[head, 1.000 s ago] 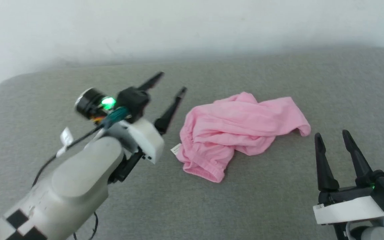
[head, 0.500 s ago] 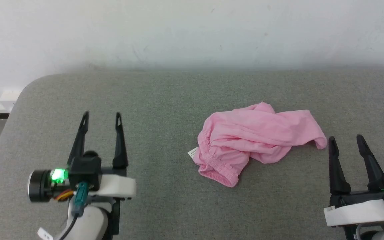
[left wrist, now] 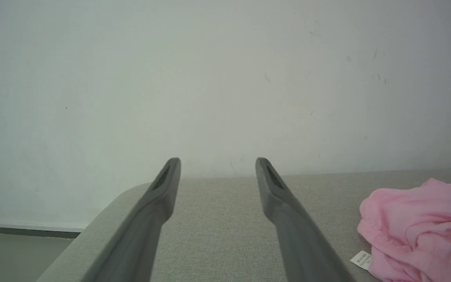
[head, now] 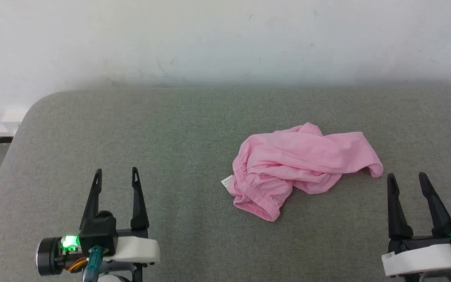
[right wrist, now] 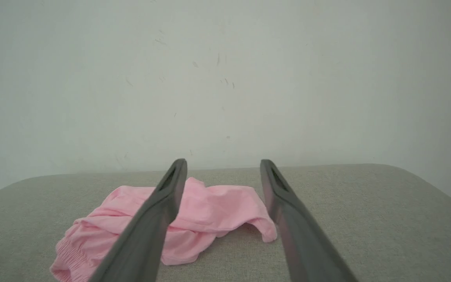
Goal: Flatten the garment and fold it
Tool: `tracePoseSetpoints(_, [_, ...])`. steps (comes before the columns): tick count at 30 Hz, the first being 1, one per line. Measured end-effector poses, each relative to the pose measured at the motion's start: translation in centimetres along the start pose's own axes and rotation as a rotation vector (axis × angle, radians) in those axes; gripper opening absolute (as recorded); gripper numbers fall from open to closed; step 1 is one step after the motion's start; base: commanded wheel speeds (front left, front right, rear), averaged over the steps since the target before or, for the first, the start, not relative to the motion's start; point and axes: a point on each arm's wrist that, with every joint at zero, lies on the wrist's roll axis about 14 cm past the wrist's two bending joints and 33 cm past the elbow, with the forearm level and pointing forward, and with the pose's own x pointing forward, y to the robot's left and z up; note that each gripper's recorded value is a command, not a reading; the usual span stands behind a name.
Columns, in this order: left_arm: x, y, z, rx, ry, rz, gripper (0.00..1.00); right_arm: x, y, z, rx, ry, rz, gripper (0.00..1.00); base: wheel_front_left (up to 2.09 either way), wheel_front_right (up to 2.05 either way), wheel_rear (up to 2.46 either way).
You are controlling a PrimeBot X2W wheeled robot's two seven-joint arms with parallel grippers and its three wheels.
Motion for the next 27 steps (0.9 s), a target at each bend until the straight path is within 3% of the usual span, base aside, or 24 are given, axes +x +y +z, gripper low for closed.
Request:
tracePoseSetpoints(4, [0.1, -0.3, 0.4, -0.016, -0.013, -0.014, 1.00, 0.7, 0.4, 1.0, -0.037, -0.031, 0.017, 1.00, 0.00, 0.00, 0.00])
tracePoseSetpoints(10, [0.7, -0.6, 0.1, -0.017, -0.012, -0.033, 1.00, 5.1, -0.6, 7.3, -0.193, -0.220, 0.042, 1.00, 0.00, 0.00, 0.00])
tracePoseSetpoints(13, [1.0, -0.6, -0.1, -0.019, -0.009, -0.035, 1.00, 6.8, -1.9, 6.8, -0.278, -0.185, 0.085, 1.00, 0.00, 0.00, 0.00])
tracePoseSetpoints(19, [1.3, -0.5, -0.7, -0.020, 0.008, -0.028, 1.00, 8.9, -2.0, -0.1, -0.299, 0.171, 0.234, 1.00, 0.00, 0.00, 0.00])
tracePoseSetpoints(22, [1.8, -0.7, -1.1, -0.025, 0.014, -0.027, 1.00, 9.4, -2.0, -3.3, -0.318, 0.416, 0.295, 1.00, 0.00, 0.00, 0.00])
tracePoseSetpoints(27, [3.1, -1.2, -1.7, -0.034, 0.020, -0.033, 1.00, 8.5, -4.7, -7.8, -0.399, 0.804, 0.319, 1.00, 0.00, 0.00, 0.00])
